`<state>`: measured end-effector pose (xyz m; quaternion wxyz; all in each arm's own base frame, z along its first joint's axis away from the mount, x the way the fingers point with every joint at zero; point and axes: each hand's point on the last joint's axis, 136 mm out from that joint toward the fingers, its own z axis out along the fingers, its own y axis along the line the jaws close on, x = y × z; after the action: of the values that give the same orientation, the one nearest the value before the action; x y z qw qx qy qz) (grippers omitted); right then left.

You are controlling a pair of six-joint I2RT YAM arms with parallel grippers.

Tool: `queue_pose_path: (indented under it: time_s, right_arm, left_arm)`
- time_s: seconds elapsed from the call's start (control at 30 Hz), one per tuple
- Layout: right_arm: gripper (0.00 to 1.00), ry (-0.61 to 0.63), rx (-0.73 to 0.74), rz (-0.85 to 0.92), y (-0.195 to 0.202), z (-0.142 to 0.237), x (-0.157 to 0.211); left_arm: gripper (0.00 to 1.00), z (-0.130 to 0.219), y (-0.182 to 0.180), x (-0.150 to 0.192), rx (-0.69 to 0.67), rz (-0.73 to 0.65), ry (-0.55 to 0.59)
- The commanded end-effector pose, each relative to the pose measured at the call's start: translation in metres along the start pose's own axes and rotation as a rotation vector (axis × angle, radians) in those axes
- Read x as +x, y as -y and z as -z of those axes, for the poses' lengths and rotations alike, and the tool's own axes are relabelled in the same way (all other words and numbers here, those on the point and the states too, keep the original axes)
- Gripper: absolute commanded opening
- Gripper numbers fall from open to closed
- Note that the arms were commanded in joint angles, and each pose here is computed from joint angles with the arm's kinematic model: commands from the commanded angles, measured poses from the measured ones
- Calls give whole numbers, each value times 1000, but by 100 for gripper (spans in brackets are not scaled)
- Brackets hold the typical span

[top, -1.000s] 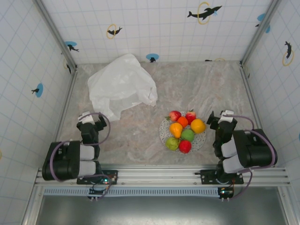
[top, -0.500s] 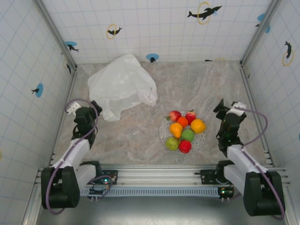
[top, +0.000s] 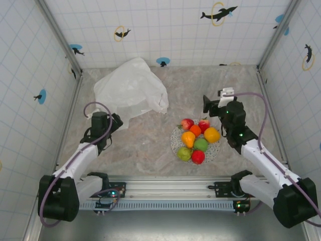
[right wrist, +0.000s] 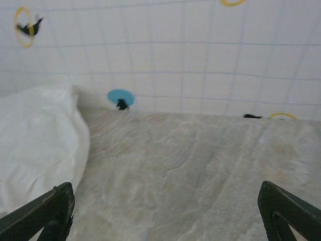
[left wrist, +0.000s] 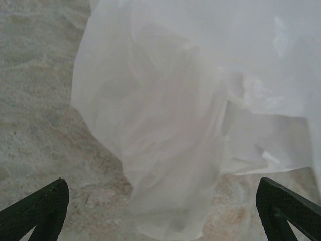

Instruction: Place the fruits into the plastic bag

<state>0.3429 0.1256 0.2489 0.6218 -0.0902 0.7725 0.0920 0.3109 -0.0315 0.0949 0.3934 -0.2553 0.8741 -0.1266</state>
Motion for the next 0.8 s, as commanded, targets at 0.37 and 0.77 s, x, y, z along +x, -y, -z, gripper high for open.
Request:
queue_pose_path:
  time_s: [0.37, 0.77]
  right_arm:
    - [95, -131, -273, 266, -93, -16, 42]
    - [91, -224, -347, 560, -159, -54, 81]
  left_arm:
    - [30, -36, 27, 26, 115, -65, -145]
    - [0, 25, 46, 49, 257, -136, -269]
